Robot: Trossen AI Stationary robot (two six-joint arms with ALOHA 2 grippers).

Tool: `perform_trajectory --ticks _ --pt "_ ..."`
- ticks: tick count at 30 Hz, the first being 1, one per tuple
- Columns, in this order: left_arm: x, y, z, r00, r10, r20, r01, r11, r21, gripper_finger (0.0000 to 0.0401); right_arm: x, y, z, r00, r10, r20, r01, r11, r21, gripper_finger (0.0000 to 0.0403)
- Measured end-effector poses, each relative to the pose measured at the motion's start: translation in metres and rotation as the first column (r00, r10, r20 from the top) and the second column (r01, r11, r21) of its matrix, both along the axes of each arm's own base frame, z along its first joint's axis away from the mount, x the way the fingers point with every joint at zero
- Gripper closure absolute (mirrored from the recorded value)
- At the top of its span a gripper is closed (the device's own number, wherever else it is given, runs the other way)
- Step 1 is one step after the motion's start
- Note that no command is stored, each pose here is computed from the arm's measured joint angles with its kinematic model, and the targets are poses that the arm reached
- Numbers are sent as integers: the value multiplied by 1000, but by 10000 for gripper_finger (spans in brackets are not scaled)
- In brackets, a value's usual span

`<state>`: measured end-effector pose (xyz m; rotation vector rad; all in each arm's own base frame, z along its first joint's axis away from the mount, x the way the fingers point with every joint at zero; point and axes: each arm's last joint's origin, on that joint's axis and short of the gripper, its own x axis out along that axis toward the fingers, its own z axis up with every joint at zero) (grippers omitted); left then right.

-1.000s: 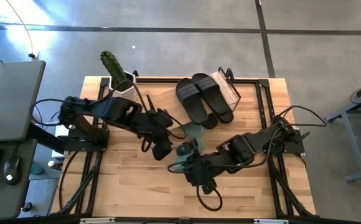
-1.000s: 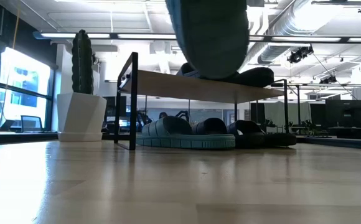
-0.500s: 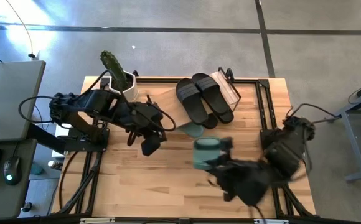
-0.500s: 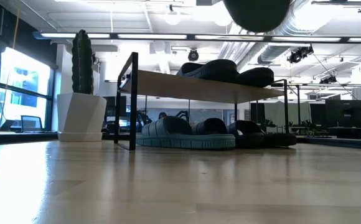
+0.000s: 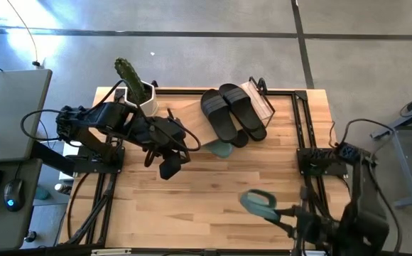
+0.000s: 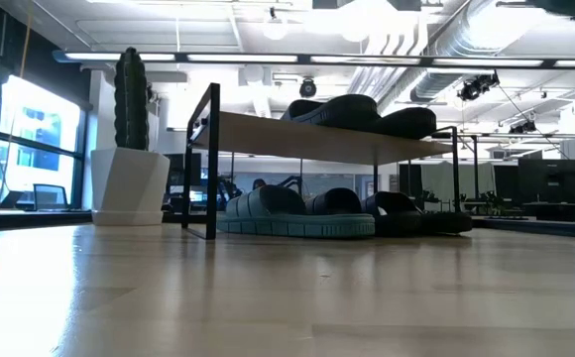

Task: Pick and place slides into the shelf
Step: Put the green slipper under the shelf

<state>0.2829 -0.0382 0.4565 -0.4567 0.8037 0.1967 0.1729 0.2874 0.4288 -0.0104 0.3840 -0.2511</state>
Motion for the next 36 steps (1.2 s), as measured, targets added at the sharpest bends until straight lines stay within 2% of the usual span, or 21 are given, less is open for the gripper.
perform_trajectory --ticks 4,8,12,15,18,20,23,25,27,30,32,34,36 --pt "1 0 1 1000 -15 10 15 1000 10 208 -8 16 -43 993 -101 67 92 988 120 366" --pt "2 -1 2 999 -37 22 37 999 9 208 -1 22 -86 979 -167 117 148 977 152 366" --pt "2 -1 2 998 -51 21 51 999 -5 208 16 15 -107 969 -213 128 192 969 158 366" --pt "1 -2 1 998 -58 18 58 998 -12 208 27 8 -112 974 -204 102 187 970 155 366" --pt "1 -2 1 998 -59 18 59 998 -13 208 42 2 -111 995 -101 7 99 984 151 366" --pt "1 -2 1 998 -59 18 59 998 -14 208 58 -1 -111 999 36 -37 -30 989 144 366" --pt "1 -2 1 998 -61 17 61 998 -16 208 84 -14 -102 974 227 -17 -224 967 123 366" --pt "1 -2 1 998 -63 17 64 998 -18 208 98 -28 -96 955 298 -14 -296 953 69 366" --pt "2 -2 1 998 -64 16 64 998 -19 208 108 -41 -95 942 330 -68 -332 942 -36 366" --pt "1 -2 1 998 -64 15 64 998 -18 208 121 -58 -94 924 347 -159 -376 898 -230 366" --pt "1 -2 1 998 -64 14 64 998 -18 208 128 -66 -89 908 379 -179 -418 854 -309 366" --pt "1 -2 0 998 -64 6 64 998 -18 208 136 -72 -93 876 428 -222 -481 811 -333 366" --pt "0 -2 0 998 -64 -3 64 998 -17 208 144 -74 -103 852 448 -269 -518 791 -325 366"
